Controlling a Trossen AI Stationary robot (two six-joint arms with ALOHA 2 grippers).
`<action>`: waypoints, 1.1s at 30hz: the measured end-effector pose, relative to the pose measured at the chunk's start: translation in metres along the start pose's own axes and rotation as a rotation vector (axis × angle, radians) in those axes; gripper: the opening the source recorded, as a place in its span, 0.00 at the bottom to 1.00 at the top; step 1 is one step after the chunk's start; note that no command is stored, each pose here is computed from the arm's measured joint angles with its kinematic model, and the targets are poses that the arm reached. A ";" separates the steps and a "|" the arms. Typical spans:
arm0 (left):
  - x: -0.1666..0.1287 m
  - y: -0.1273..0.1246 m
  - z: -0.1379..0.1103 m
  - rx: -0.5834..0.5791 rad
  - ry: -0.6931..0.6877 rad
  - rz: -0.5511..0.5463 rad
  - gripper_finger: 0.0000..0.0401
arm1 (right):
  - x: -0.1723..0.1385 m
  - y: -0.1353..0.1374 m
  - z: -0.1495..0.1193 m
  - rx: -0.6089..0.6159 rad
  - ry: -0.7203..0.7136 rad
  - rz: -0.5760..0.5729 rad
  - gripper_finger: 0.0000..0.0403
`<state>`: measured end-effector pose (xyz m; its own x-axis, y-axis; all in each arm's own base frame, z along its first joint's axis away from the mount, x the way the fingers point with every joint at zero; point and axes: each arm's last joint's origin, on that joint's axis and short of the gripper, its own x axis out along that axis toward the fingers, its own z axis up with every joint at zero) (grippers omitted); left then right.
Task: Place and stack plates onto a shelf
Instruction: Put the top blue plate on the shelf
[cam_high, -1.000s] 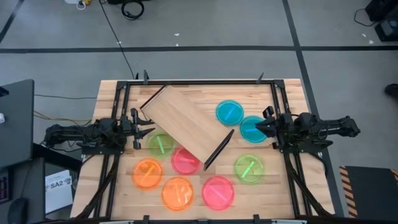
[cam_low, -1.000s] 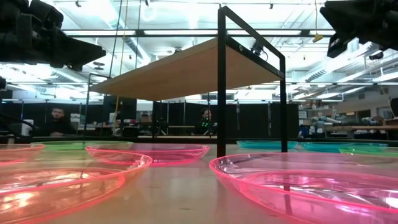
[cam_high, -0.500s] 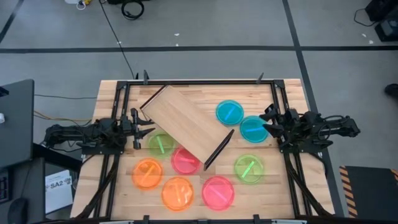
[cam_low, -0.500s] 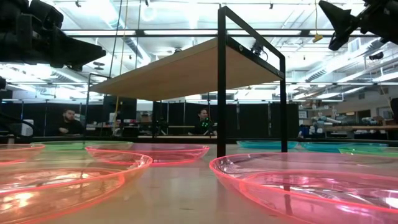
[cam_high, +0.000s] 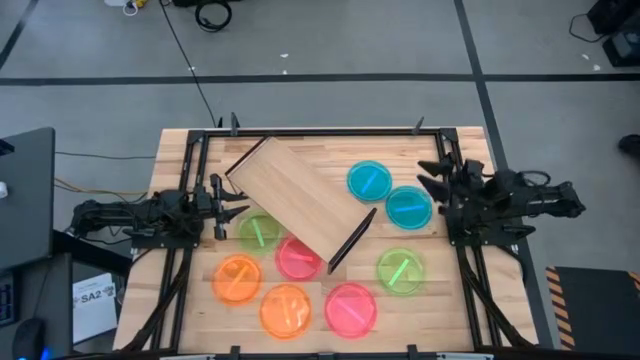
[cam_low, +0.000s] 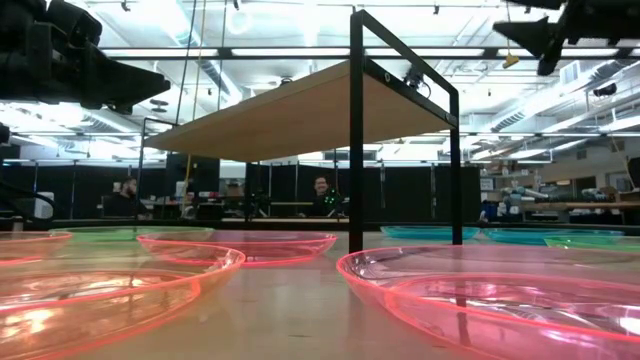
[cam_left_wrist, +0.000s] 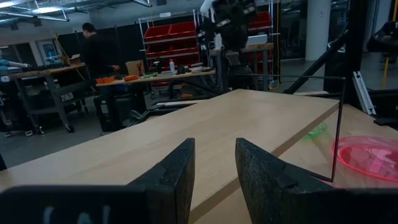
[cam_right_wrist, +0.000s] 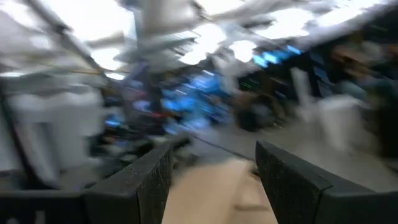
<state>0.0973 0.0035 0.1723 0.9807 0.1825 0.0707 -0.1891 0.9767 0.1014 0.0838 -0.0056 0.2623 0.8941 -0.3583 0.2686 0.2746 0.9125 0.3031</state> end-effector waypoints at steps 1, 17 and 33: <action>0.000 0.000 0.000 0.000 0.000 0.000 0.31 | 0.002 0.000 0.006 0.008 0.020 -0.050 0.58; 0.000 0.000 0.000 0.000 0.000 0.000 0.31 | 0.036 0.017 0.120 -0.101 0.097 -0.404 0.58; 0.000 0.000 0.000 -0.001 0.000 0.000 0.31 | 0.126 -0.048 0.118 -0.055 0.559 -0.627 0.58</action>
<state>0.0973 0.0035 0.1723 0.9806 0.1826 0.0708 -0.1891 0.9768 0.1007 0.1417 -0.1174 0.3895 0.6096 -0.6647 -0.4318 0.7829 0.5903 0.1966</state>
